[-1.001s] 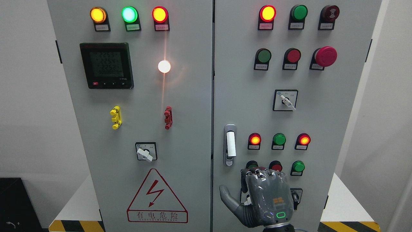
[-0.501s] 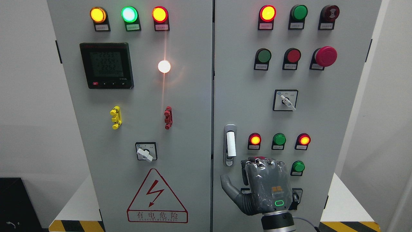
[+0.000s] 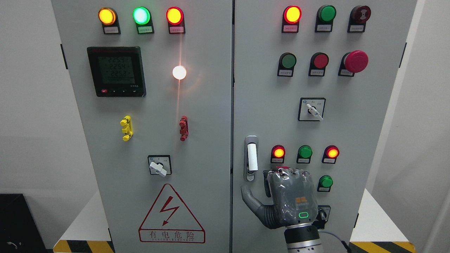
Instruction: Release door handle
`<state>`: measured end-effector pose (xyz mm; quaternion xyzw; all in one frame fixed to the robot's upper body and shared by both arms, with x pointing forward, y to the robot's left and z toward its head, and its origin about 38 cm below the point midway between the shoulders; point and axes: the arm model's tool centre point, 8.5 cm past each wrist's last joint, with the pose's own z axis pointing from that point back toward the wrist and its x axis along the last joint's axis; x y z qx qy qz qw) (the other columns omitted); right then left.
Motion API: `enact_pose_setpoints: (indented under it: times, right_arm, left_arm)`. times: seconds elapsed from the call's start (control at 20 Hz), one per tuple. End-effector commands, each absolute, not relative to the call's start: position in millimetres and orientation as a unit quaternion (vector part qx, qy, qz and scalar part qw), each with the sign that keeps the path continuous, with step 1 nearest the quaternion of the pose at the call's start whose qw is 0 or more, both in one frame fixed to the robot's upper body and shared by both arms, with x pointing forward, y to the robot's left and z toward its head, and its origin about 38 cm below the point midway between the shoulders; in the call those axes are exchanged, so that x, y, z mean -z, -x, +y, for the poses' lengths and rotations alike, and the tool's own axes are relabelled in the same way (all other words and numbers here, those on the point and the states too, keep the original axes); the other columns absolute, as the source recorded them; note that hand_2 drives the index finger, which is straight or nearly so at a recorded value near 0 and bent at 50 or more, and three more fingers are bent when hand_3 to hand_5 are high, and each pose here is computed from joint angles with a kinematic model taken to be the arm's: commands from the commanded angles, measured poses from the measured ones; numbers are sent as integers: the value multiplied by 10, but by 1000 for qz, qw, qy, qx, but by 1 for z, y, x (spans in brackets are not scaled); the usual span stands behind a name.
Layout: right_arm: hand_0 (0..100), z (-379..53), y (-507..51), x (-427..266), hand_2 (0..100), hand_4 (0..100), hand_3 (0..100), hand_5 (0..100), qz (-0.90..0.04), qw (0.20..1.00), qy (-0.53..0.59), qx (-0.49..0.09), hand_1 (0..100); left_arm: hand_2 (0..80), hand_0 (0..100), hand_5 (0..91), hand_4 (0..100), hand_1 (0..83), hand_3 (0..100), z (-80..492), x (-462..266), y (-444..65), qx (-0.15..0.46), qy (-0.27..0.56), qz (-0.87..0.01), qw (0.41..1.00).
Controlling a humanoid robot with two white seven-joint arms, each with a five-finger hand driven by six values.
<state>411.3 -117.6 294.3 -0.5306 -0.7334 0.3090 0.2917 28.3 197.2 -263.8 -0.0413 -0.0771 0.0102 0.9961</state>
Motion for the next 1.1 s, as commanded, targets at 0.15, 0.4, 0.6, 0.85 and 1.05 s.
enact_pose_setpoints:
  times: [0.15, 0.4, 0.6, 0.85, 1.05]
  right_arm:
    - [275, -116, -418, -297, 961, 1000, 1000, 1000, -732, 291, 532, -311, 331]
    - [286, -117, -419, -301, 961, 1000, 1000, 1000, -731, 291, 536, -305, 324]
    - [297, -117, -421, -303, 964, 1000, 1000, 1000, -732, 290, 536, -305, 325]
    - [306, -115, -425, -309, 964, 1000, 1000, 1000, -733, 286, 538, -304, 325]
    - [312, -115, -426, -309, 965, 1000, 1000, 1000, -732, 286, 537, -305, 323]
  left_arm:
    - [0, 120, 0, 0, 556, 0, 197, 264, -22, -11, 41, -72, 996]
    - [0, 120, 0, 0, 556, 0, 197, 264, -22, -11, 41, -72, 996]
    - [0, 120, 0, 0, 556, 0, 197, 264, -22, -11, 41, -73, 996]
    - [0, 120, 0, 0, 556, 0, 197, 264, -22, -11, 41, -73, 996]
    - [0, 120, 0, 0, 556, 0, 197, 264, -22, -11, 41, -72, 996]
